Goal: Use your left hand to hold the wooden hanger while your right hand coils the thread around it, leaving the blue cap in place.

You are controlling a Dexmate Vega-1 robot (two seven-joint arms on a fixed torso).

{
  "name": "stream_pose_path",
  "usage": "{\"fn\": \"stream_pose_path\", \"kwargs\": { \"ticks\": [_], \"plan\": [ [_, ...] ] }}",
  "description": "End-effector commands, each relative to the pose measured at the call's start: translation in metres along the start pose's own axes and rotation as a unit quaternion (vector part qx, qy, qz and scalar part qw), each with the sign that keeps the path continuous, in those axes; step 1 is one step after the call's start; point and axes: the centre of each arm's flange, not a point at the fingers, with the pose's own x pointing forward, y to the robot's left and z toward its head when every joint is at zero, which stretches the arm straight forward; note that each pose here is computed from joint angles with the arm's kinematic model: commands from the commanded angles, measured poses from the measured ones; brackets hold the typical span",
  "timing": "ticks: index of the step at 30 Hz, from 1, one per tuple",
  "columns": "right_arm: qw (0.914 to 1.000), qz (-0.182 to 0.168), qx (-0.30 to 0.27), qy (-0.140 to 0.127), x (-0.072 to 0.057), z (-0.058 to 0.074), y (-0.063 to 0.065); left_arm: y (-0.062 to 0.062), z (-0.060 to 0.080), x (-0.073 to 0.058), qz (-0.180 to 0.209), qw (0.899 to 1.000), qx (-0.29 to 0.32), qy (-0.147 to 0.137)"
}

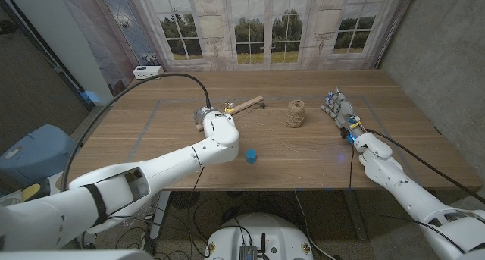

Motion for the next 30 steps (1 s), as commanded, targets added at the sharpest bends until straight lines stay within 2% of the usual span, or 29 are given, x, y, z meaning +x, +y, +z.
{"fn": "stream_pose_path", "kwargs": {
  "ticks": [1, 6, 13, 23, 30],
  "plan": [
    [0.9998, -0.018, -0.01, 0.004, -0.009, 0.001, -0.003, -0.01, -0.01, -0.003, 0.096, 0.994, -0.042, -0.027],
    [0.9998, -0.018, -0.008, 0.005, -0.011, 0.0, -0.002, -0.008, -0.014, -0.009, 0.151, 0.986, -0.06, -0.042],
    [0.9998, -0.019, -0.008, 0.002, -0.015, 0.0, 0.001, -0.003, -0.019, -0.016, 0.204, 0.975, -0.073, -0.059],
    [0.9998, -0.018, -0.011, 0.003, -0.022, 0.001, 0.008, 0.011, -0.027, -0.029, 0.294, 0.951, -0.065, -0.076],
    [0.9995, -0.018, -0.023, 0.007, -0.027, 0.002, 0.016, 0.022, -0.035, -0.033, 0.31, 0.946, -0.047, -0.085]
  ]
}}
